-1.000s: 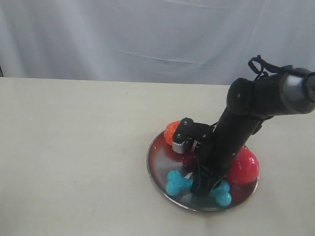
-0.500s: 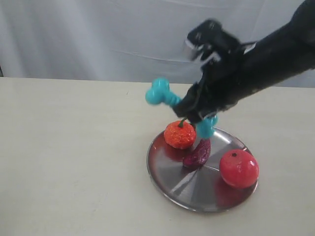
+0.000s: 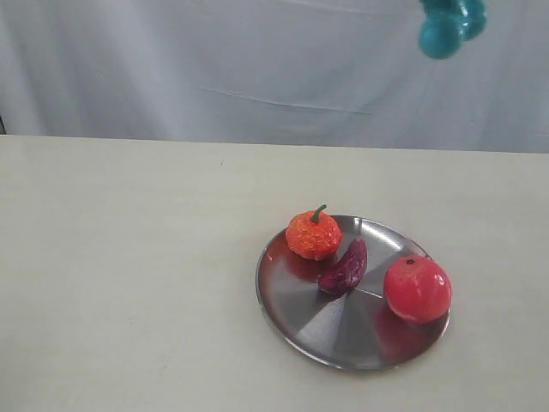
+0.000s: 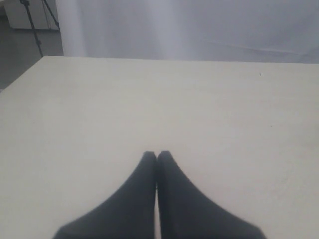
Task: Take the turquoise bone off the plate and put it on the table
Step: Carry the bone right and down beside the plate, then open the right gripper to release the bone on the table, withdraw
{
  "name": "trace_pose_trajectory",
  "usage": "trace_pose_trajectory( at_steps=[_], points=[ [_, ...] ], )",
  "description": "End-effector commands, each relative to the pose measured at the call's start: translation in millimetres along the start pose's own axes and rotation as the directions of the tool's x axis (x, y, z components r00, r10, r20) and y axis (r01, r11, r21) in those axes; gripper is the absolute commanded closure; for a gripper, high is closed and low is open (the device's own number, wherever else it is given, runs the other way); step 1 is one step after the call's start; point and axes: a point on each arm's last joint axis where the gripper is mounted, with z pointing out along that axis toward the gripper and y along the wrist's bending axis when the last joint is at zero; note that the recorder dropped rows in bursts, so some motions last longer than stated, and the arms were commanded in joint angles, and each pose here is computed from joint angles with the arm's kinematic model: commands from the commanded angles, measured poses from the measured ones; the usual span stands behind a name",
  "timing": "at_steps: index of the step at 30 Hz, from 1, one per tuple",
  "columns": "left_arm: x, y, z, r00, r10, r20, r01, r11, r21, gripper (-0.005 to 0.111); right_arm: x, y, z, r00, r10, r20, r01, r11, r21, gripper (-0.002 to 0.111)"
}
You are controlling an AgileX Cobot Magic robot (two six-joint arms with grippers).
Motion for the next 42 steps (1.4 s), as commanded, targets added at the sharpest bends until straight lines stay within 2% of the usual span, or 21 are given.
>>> trace_pose_trajectory(
  at_steps=[1, 6, 9, 12, 15, 20, 23, 28, 34, 39, 42],
  points=[
    [0.3, -0.4, 0.2, 1.0, -0.003, 0.004, 0.003, 1.0, 0.008, 0.107, 3.8, -22.2, -6.0, 0.997, 0.047, -0.066, -0.03, 0.971, 0.238, 0.109],
    [0.3, -0.4, 0.2, 1.0, -0.003, 0.004, 0.003, 1.0, 0.008, 0.107, 13.9, -37.0, -2.1, 0.983, 0.068, -0.169, 0.004, 0.919, 0.394, 0.109],
    [0.3, -0.4, 0.2, 1.0, -0.003, 0.004, 0.003, 1.0, 0.008, 0.107, 22.5, -41.8, 8.5, 0.964, 0.088, -0.251, 0.03, 0.901, 0.433, 0.109],
    [0.3, -0.4, 0.2, 1.0, -0.003, 0.004, 0.003, 1.0, 0.008, 0.107, 32.4, -51.4, 22.0, 0.941, 0.162, -0.298, -0.009, 0.89, 0.455, 0.109],
    [0.3, -0.4, 0.2, 1.0, -0.003, 0.004, 0.003, 1.0, 0.008, 0.107, 56.5, -83.3, 42.4, 0.866, 0.336, -0.37, -0.114, 0.854, 0.508, 0.109],
    [0.3, -0.4, 0.2, 1.0, -0.003, 0.004, 0.003, 1.0, 0.008, 0.107, 105.5, -120.3, 72.3, 0.742, 0.452, -0.495, -0.176, 0.844, 0.507, 0.109],
    [0.3, -0.4, 0.2, 1.0, -0.003, 0.004, 0.003, 1.0, 0.008, 0.107, 152.5, -138.1, 99.2, 0.666, 0.528, -0.526, -0.229, 0.817, 0.53, 0.109],
    [0.3, -0.4, 0.2, 1.0, -0.003, 0.004, 0.003, 1.0, 0.008, 0.107, 216.1, -144.4, 142.7, 0.55, 0.579, -0.602, -0.263, 0.804, 0.533, 0.109],
    [0.3, -0.4, 0.2, 1.0, -0.003, 0.004, 0.003, 1.0, 0.008, 0.107, 259.7, -144.0, 173.6, 0.458, 0.614, -0.643, -0.303, 0.788, 0.536, 0.109],
    [0.3, -0.4, 0.2, 1.0, -0.003, 0.004, 0.003, 1.0, 0.008, 0.107, 272.6, -144.2, 180.9, 0.436, 0.615, -0.657, -0.3, 0.788, 0.538, 0.109],
    [0.3, -0.4, 0.2, 1.0, -0.003, 0.004, 0.003, 1.0, 0.008, 0.107, 272.2, -145.2, 182.7, 0.462, 0.591, -0.661, -0.289, 0.805, 0.518, 0.108]
  ],
)
